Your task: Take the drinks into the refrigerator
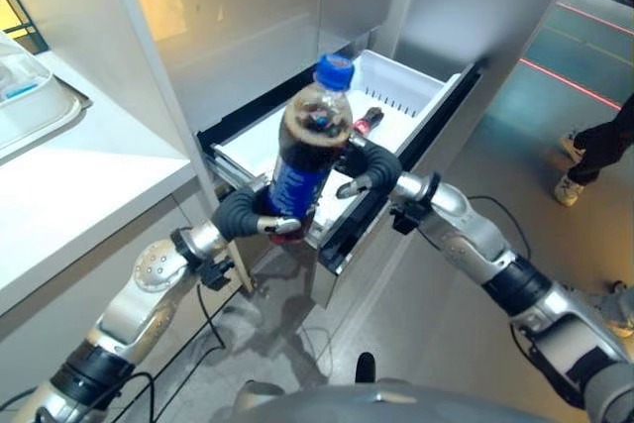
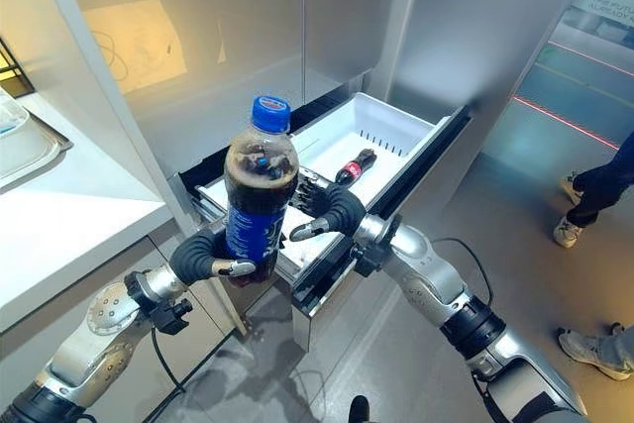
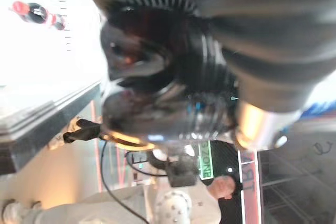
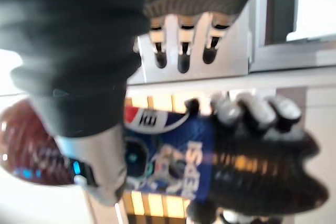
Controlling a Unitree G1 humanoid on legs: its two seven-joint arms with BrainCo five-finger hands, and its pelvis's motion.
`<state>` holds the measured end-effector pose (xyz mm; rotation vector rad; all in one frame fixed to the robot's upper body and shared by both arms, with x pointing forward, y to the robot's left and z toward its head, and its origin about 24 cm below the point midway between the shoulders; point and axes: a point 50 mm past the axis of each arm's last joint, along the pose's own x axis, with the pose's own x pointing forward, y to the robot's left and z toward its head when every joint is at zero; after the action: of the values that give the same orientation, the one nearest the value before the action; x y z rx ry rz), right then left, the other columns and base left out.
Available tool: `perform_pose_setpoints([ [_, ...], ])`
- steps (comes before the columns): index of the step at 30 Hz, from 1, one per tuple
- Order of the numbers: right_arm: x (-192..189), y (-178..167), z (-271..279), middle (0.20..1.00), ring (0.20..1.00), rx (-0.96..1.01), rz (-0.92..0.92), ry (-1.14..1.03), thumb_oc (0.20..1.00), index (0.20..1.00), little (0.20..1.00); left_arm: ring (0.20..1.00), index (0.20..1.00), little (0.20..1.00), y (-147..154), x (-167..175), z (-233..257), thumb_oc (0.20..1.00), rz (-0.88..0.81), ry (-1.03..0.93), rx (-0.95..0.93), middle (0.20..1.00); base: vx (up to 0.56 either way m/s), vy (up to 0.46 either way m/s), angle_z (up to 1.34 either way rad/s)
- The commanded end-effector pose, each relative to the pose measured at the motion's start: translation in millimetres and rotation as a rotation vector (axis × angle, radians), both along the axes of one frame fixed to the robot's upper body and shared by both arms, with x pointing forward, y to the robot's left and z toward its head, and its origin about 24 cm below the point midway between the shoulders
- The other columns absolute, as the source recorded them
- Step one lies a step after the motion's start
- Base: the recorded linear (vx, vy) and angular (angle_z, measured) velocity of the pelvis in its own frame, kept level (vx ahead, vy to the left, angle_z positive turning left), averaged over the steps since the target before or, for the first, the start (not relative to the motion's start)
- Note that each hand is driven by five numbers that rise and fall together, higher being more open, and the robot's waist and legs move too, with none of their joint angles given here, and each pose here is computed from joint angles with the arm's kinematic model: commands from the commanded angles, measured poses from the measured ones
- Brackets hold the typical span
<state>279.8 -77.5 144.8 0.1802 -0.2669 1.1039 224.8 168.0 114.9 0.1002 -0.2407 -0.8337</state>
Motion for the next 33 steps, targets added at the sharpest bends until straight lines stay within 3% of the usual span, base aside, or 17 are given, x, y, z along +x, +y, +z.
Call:
perform_pose_setpoints([
  [1,-5,15,33,1.000,1.000,0.061,0.090,-0.117,1.000,1.000,1.000,0.200,0.200,0.200,-26,-1,48,0.200,-0.111,-0.258,-0.114,0.200,0.00,0.000,0.00],
  [30,-48,55,89,1.000,1.000,0.193,0.414,-0.261,1.000,1.000,1.000,0.200,0.200,0.200,-27,4,31,0.200,-0.096,-0.201,-0.045,0.200,0.00,0.000,0.00],
  [31,-50,55,94,0.200,0.200,0.211,0.420,-0.276,0.200,0.200,0.200,0.200,0.200,0.200,-27,5,30,0.200,-0.089,-0.200,-0.043,0.200,0.00,0.000,0.00],
  [33,-49,56,94,0.200,0.200,0.218,0.416,-0.272,0.200,0.200,0.200,0.200,0.200,0.200,-27,5,30,0.200,-0.087,-0.199,-0.044,0.200,0.00,0.000,0.00],
])
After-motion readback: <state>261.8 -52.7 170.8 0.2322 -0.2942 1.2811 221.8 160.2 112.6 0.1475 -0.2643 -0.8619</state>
